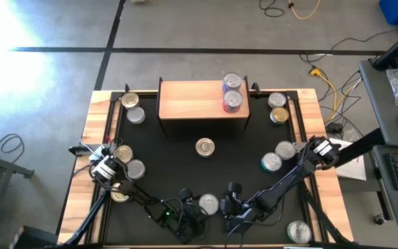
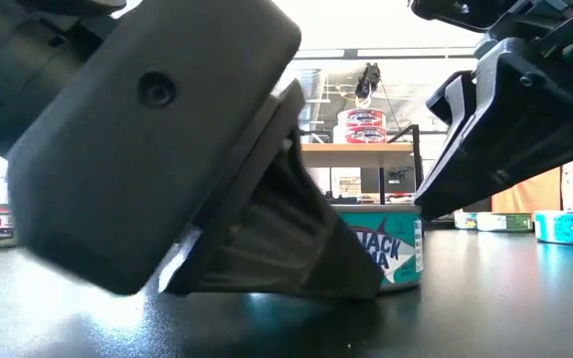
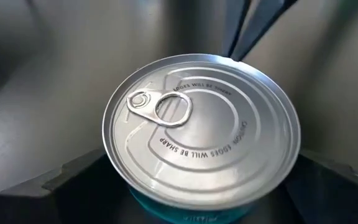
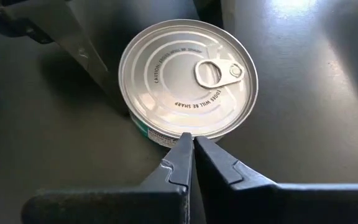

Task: Stack canned seafood by type on shelf
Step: Put the green blue tuna can on the shelf

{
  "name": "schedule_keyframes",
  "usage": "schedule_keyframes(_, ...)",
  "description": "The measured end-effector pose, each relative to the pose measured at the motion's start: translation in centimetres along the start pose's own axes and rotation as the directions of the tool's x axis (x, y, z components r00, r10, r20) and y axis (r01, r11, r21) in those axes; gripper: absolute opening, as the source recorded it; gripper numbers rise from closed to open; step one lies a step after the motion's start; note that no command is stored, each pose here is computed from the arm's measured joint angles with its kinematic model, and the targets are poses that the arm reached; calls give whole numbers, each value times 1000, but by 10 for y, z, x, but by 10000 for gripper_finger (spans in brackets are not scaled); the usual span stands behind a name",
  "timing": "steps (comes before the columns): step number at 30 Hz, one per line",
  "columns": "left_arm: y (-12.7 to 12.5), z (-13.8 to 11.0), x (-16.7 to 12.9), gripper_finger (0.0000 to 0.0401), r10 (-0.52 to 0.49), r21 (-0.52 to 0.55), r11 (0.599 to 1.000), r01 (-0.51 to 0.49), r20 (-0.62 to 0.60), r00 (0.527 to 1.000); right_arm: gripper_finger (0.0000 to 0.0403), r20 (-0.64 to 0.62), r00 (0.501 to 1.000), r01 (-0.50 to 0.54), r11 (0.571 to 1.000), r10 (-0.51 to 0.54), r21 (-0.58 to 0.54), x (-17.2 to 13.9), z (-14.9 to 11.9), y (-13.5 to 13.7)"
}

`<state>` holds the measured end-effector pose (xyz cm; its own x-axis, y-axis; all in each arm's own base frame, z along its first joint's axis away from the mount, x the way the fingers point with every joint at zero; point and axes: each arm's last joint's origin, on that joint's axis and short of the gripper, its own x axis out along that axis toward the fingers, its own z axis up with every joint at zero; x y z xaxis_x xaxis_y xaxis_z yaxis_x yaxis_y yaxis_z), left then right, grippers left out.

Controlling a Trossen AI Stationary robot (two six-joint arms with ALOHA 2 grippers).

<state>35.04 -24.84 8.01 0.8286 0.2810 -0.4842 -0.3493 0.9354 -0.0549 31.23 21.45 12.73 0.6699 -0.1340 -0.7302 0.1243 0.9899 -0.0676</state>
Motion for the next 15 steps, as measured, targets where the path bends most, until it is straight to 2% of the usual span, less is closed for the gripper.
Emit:
schedule_keyframes(7, 2, 1, 2, 400, 2, -47, 999, -3, -23, 1000, 13, -1, 1000, -9, 1000, 9, 3, 0, 0, 0)
schedule_keyframes(15, 2, 2, 3, 400, 12, -6, 1000, -12, 6, 1000, 13, 0, 1000, -10, 1000, 10, 7, 1, 0, 0)
